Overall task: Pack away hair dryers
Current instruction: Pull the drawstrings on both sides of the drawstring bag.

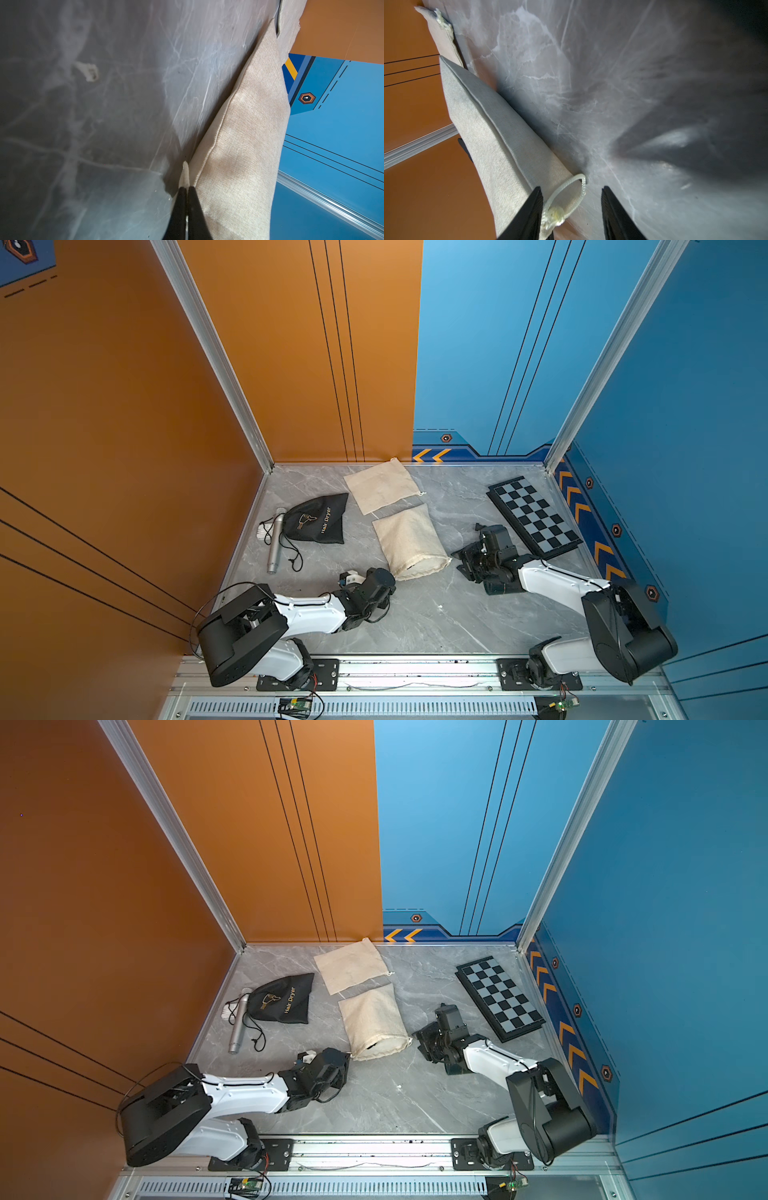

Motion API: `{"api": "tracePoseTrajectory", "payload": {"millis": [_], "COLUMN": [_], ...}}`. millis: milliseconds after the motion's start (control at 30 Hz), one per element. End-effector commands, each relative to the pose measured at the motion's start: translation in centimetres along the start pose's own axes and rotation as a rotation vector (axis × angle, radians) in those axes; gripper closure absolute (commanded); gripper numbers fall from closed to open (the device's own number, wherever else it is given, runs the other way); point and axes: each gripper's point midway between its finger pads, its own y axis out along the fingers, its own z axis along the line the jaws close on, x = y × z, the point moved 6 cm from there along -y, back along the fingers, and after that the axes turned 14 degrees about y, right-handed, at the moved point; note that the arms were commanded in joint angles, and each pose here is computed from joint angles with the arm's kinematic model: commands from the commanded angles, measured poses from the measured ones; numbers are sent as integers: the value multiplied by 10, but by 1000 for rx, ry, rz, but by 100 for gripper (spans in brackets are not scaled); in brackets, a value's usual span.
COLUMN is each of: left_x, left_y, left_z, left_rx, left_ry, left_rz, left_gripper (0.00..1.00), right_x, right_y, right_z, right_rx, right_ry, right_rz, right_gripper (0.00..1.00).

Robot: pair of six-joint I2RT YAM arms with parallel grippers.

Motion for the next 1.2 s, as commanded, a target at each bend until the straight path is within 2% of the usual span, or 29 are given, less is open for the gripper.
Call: {"api": "tracePoseTrajectory", "payload": {"millis": [0, 200, 400, 433, 767, 1167], "left_x": [6, 10, 14, 15, 40, 113], "left_y": [-3, -4, -5, -5, -22, -66], "left_z": [3, 4, 5, 4, -12, -67], "left_rx": [-3, -4, -6, -7, -72, -136], "left_ry": [-17, -23, -29, -27, 5, 74], "left_rz": [-15, -23, -30, -32, -79, -194], "left_gripper": [100, 100, 100, 100, 100, 100], "right_x": [-5, -17, -25, -24, -4, 23], "right_y": [9, 19, 22, 21, -21, -91], "right_z": [14, 17, 14, 13, 25, 80], "right_rx": [25, 15, 1, 1, 11, 55], "right_ry": [8, 21, 10, 10, -96, -349], "right_rz": [20, 55, 66, 60, -95, -325], "right_gripper": [52, 62, 98, 100, 100, 100]}}
